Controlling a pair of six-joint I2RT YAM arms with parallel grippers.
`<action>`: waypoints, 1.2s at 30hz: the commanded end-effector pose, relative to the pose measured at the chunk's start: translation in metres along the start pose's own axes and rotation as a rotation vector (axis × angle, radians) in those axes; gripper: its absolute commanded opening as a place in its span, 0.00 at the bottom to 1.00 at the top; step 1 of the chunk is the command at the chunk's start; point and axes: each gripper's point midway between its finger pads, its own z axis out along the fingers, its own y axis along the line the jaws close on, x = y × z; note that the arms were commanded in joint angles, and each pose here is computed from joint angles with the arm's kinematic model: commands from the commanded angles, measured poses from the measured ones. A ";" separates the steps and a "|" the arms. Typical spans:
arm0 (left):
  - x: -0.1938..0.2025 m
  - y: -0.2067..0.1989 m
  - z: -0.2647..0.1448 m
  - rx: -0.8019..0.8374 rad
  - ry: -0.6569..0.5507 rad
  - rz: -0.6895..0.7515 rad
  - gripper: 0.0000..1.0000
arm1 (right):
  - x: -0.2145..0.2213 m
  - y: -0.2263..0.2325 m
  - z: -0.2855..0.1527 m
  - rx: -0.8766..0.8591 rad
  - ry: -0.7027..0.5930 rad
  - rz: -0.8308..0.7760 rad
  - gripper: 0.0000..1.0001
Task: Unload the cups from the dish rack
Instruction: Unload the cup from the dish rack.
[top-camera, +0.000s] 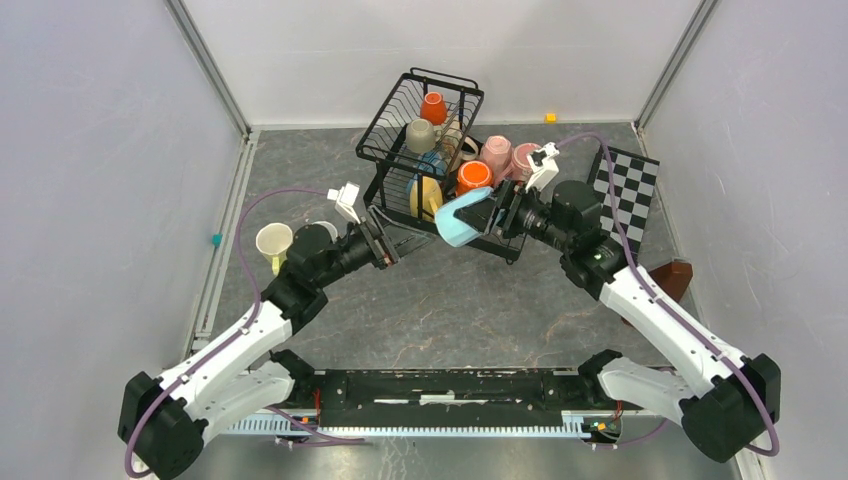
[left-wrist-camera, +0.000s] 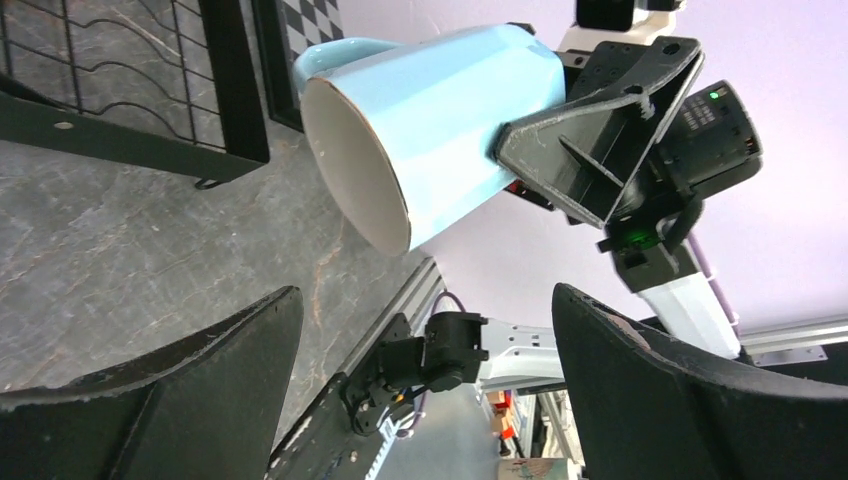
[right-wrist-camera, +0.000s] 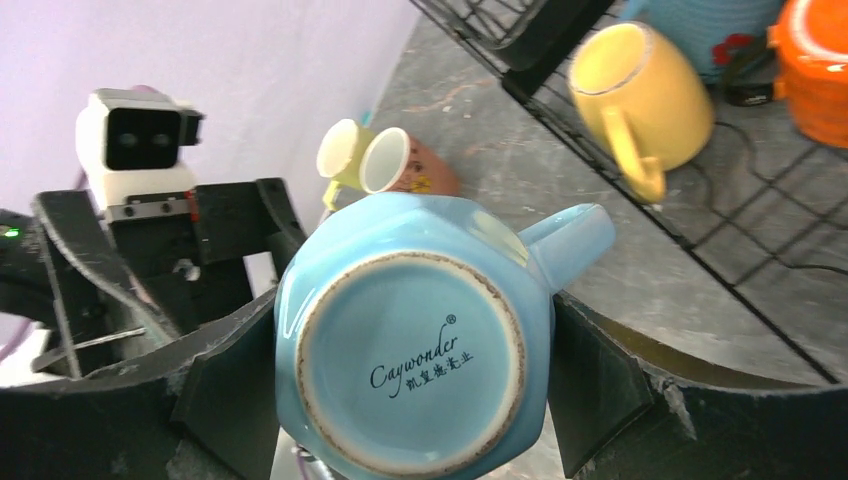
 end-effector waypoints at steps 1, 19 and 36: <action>-0.013 -0.038 0.003 0.120 -0.034 -0.019 0.99 | -0.036 0.067 -0.013 -0.282 -0.142 0.064 0.18; -0.015 -0.062 0.019 0.227 -0.039 -0.021 0.55 | -0.016 0.082 -0.008 -0.414 -0.126 0.244 0.17; -0.004 -0.068 0.025 0.261 -0.031 -0.042 0.34 | -0.010 0.071 -0.012 -0.408 -0.161 0.407 0.14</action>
